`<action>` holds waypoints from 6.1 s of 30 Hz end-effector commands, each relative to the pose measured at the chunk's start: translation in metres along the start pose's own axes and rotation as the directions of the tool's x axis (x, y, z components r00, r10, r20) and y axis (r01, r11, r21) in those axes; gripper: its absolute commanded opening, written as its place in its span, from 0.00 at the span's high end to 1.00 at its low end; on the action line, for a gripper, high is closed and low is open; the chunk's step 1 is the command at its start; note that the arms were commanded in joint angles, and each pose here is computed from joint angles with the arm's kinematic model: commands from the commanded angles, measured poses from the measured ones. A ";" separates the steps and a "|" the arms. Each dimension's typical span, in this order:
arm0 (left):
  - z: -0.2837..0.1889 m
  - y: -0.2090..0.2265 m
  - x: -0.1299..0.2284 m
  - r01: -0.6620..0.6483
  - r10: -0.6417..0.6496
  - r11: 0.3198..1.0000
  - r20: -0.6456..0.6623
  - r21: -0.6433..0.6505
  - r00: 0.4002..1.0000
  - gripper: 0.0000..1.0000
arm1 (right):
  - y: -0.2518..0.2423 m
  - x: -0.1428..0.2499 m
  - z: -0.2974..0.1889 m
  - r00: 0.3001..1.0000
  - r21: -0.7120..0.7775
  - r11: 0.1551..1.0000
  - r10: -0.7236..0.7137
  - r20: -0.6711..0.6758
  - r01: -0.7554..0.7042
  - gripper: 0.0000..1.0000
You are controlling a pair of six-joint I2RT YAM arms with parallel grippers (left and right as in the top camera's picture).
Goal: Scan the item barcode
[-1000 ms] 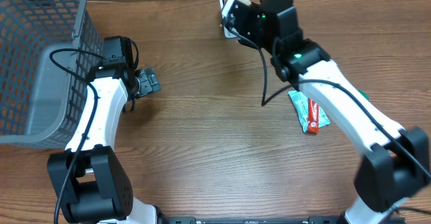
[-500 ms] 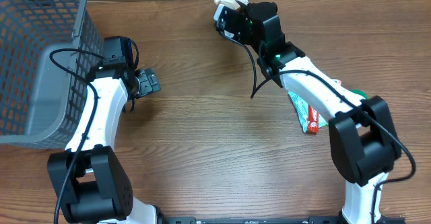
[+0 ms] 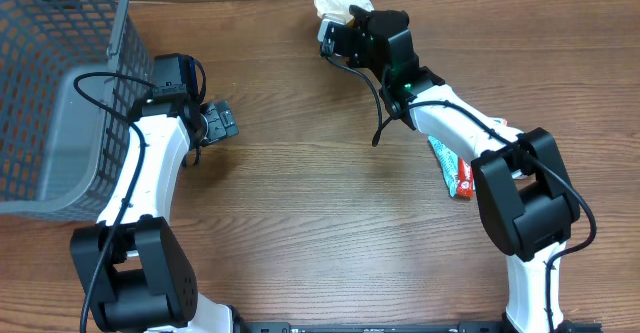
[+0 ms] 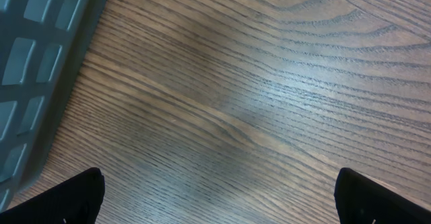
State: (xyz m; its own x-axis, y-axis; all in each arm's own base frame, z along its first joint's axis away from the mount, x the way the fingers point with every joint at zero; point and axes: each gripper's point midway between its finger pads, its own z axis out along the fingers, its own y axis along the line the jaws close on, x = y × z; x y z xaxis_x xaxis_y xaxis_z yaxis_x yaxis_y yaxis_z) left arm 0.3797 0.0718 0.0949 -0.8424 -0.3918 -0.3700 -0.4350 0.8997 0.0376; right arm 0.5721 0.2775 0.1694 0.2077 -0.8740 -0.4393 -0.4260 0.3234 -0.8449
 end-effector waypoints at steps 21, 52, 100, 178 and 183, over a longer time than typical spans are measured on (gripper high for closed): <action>-0.012 0.000 -0.011 0.024 -0.024 1.000 0.045 0.004 0.999 0.00 | 0.021 0.014 0.013 0.999 -0.035 0.999 0.037 -0.031 -0.038 0.97; -0.012 0.000 -0.011 0.024 -0.024 1.000 0.045 0.004 0.999 0.00 | -0.040 -0.049 -0.181 0.686 -0.296 0.621 0.687 -0.238 -0.725 0.97; -0.012 0.000 -0.011 0.024 -0.024 1.000 0.045 0.004 0.999 0.00 | 0.099 0.122 -0.225 0.133 0.181 0.471 0.559 -0.819 -0.864 0.00; -0.012 0.000 -0.011 0.024 -0.024 1.000 0.045 0.004 0.999 0.00 | -0.062 0.060 -0.536 0.327 0.255 0.259 0.904 0.275 -0.931 0.00; -0.012 0.000 -0.011 0.024 -0.024 1.000 0.045 0.004 0.999 0.00 | -0.046 0.064 -0.511 0.333 0.209 0.275 0.883 0.332 -0.938 0.00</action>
State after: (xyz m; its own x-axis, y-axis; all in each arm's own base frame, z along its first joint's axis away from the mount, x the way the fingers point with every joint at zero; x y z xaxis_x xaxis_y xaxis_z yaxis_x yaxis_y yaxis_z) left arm 0.3799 0.0719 0.0951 -0.8420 -0.3917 -0.3708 -0.4351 0.8996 0.0377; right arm 0.1520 0.0112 0.3434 -0.0410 0.1171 -0.9923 -0.0720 0.9902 0.1198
